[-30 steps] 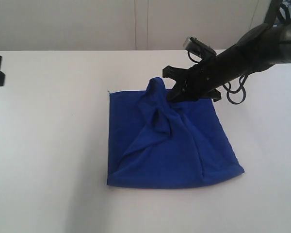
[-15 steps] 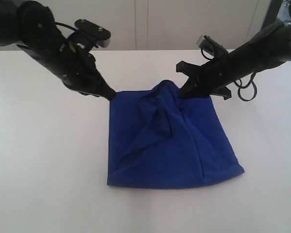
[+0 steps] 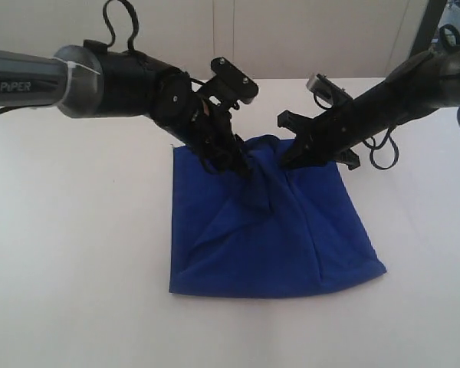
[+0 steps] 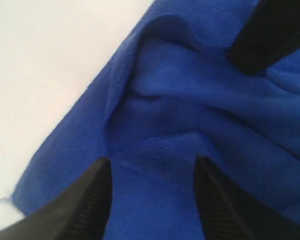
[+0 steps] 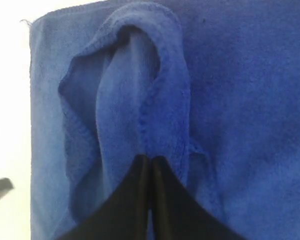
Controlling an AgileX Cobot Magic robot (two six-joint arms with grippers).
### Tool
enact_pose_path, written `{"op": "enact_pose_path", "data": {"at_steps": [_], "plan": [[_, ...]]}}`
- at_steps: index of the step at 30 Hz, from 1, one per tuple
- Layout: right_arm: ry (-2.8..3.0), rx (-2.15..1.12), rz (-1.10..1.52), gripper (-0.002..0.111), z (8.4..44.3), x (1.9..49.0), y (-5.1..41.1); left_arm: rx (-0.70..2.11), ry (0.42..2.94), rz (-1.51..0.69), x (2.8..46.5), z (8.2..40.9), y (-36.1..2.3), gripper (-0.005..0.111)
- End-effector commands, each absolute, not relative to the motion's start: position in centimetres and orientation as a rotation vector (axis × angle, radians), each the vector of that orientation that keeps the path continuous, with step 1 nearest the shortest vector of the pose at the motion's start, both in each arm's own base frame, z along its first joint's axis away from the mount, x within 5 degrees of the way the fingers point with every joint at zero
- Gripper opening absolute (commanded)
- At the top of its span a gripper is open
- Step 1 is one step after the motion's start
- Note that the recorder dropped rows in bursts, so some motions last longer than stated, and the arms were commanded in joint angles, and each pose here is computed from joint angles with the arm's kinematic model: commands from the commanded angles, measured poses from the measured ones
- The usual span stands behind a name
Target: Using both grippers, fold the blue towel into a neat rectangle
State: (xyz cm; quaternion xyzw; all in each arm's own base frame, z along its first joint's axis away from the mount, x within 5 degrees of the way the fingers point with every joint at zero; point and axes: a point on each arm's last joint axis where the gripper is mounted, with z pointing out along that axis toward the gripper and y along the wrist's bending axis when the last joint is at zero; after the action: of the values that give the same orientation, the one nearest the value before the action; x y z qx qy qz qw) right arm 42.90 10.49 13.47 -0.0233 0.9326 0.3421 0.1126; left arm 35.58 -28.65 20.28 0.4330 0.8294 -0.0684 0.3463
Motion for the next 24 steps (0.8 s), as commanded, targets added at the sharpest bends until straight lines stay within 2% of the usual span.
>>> {"op": "enact_pose_path", "data": {"at_steps": [1, 6, 10, 13, 16, 20, 24], "plan": [[2.719, -0.075, 0.991, 0.0, 13.6, 43.2, 10.3, 1.168, 2.124, -0.191, 34.9, 19.5, -30.2, 0.056], [2.714, -0.085, 0.984, 0.0, 13.6, 43.2, 10.3, 1.23, 2.066, -0.169, 35.0, 18.2, -30.9, 0.056], [2.713, -0.084, 0.982, 0.0, 13.6, 43.2, 10.2, 1.236, 2.026, -0.172, 35.2, 17.5, -31.5, 0.069], [2.711, -0.082, 0.98, 0.0, 13.6, 43.3, 10.2, 1.304, 2.022, -0.138, 35.3, 16.1, -31.5, 0.07], [2.711, -0.082, 0.98, 0.0, 13.6, 43.3, 10.2, 1.38, 1.967, -0.099, 35.3, 16.1, -31.5, 0.07], [2.711, -0.082, 0.98, 0.0, 13.6, 43.3, 10.2, 1.415, 1.928, -0.041, 36.1, 16.3, -30.6, 0.051], [2.71, -0.081, 0.977, 0.0, 13.6, 43.3, 10.2, 1.395, 1.96, -0.028, 36.8, 16.2, -29.5, 0.043]]}}
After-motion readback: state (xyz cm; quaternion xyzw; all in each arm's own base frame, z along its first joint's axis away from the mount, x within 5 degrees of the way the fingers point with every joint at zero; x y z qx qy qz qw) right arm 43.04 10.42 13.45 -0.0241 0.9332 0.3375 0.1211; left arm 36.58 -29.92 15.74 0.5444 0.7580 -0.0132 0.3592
